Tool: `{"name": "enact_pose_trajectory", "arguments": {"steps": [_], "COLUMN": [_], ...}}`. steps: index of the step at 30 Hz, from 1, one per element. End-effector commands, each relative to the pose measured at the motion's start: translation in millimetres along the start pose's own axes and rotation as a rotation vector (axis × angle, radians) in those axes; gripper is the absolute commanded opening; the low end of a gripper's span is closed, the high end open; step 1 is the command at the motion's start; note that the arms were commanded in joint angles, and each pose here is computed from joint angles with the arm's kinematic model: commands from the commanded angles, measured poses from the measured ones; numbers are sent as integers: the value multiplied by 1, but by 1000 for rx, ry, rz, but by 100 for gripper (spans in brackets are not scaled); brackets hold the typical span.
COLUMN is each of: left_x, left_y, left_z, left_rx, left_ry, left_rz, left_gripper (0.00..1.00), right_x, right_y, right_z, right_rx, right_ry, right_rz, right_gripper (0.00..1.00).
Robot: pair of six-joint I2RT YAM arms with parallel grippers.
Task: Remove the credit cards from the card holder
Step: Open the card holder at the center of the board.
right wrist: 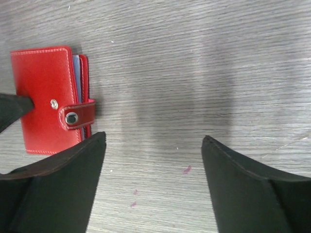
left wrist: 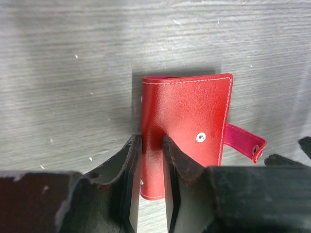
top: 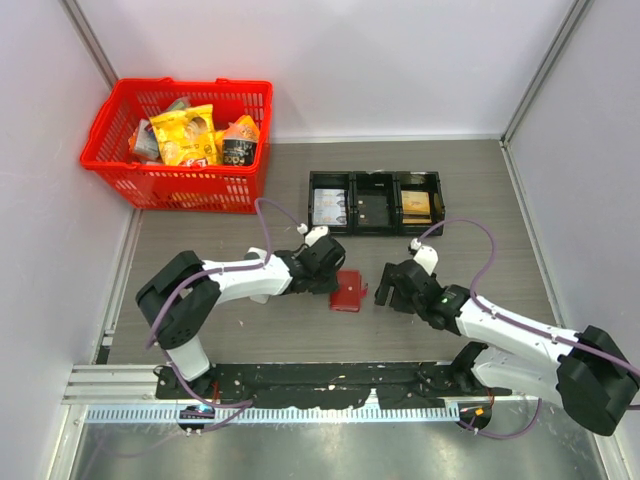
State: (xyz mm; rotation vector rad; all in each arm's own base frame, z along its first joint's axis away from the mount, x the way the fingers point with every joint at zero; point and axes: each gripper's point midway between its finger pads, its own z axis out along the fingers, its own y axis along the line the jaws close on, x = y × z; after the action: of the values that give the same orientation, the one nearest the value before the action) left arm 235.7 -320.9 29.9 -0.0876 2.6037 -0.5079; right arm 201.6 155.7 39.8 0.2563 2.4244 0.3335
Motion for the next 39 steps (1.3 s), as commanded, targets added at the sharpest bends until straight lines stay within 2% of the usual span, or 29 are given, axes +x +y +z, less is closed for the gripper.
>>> {"name": "enact_pose_trajectory", "arguments": {"steps": [1,2,7,11,20,26,29,31,32,36,39], "left_x": [-13,-14,-19,-20,-20,-18,-19,-19,-20,-21,-23], "left_y": [14,14,11,7,3,3,4,5,4,1,-3], "left_z": [0,0,-4,-5,-2,1,-1,-1,-2,-6,-10], "left_rx": [-89,-90,-80,-64,-45,-43,-50,-54,-52,-42,-24], "left_ry": [-31,-31,-49,-45,-49,-42,-45,-45,-47,-45,-47], "left_rz": [120,127,139,141,134,135,143,145,145,145,151], "left_gripper": [26,26,28,29,29,30,30,30,30,32,34], "right_x": [-32,-36,-60,-67,-47,-26,-18,-13,-10,-6,-9], "right_y": [28,32,62,81,66,50,39,35,32,34,43], "right_z": [-17,-20,-40,-39,5,14,15,16,17,18,18], "right_rx": [-89,-100,-176,-202,-5,36,47,44,44,-6,-83], "right_ry": [-69,-78,-81,-60,48,97,111,122,127,134,122], "right_rz": [5,0,-30,-37,-51,-55,-50,-46,-46,-28,-9], "right_gripper": [90,95,95,95,93,83,74,66,58,42,34]}}
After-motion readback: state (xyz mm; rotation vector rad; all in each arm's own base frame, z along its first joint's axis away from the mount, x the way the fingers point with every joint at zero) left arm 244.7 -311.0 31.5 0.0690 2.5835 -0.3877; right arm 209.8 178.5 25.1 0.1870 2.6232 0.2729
